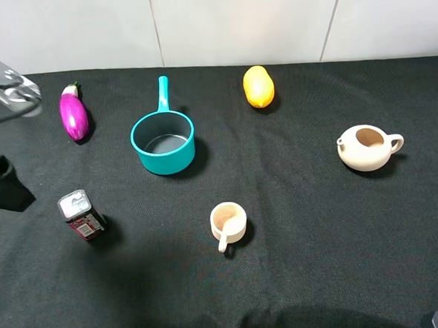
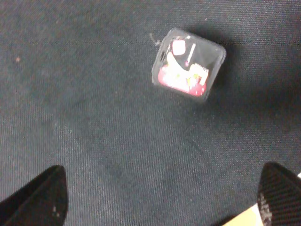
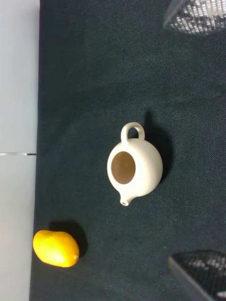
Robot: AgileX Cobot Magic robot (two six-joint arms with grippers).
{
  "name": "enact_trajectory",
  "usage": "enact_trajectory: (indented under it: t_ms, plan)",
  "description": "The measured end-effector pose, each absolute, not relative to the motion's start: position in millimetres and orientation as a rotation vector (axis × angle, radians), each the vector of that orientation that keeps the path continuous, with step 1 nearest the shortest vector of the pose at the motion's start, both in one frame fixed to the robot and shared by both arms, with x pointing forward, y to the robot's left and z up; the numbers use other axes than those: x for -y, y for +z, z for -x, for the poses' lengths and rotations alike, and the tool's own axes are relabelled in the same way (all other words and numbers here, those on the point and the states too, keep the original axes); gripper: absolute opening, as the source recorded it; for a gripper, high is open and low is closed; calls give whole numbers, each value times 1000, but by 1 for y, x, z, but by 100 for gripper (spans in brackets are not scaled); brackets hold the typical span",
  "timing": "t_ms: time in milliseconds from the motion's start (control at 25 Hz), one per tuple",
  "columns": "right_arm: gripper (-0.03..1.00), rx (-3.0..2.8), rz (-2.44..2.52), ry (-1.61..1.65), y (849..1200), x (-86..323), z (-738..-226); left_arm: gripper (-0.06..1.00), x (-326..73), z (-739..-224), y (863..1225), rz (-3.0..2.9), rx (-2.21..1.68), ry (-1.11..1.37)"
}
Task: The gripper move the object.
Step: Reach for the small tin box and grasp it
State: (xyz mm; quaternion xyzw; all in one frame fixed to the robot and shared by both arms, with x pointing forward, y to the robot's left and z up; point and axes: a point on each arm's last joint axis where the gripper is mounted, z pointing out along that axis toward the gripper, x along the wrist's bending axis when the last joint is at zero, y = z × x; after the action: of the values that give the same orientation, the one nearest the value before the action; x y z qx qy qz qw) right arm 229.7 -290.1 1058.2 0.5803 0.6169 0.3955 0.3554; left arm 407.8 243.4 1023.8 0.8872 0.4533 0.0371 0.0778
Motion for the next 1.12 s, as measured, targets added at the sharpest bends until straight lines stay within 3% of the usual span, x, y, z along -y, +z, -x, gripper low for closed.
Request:
enact_trajectory:
  t_ms: [1120]
  plan:
    - [69,-1594,-1499,1022,1058,290,-230,86,-199,-447,943,-2998,-1013,-37]
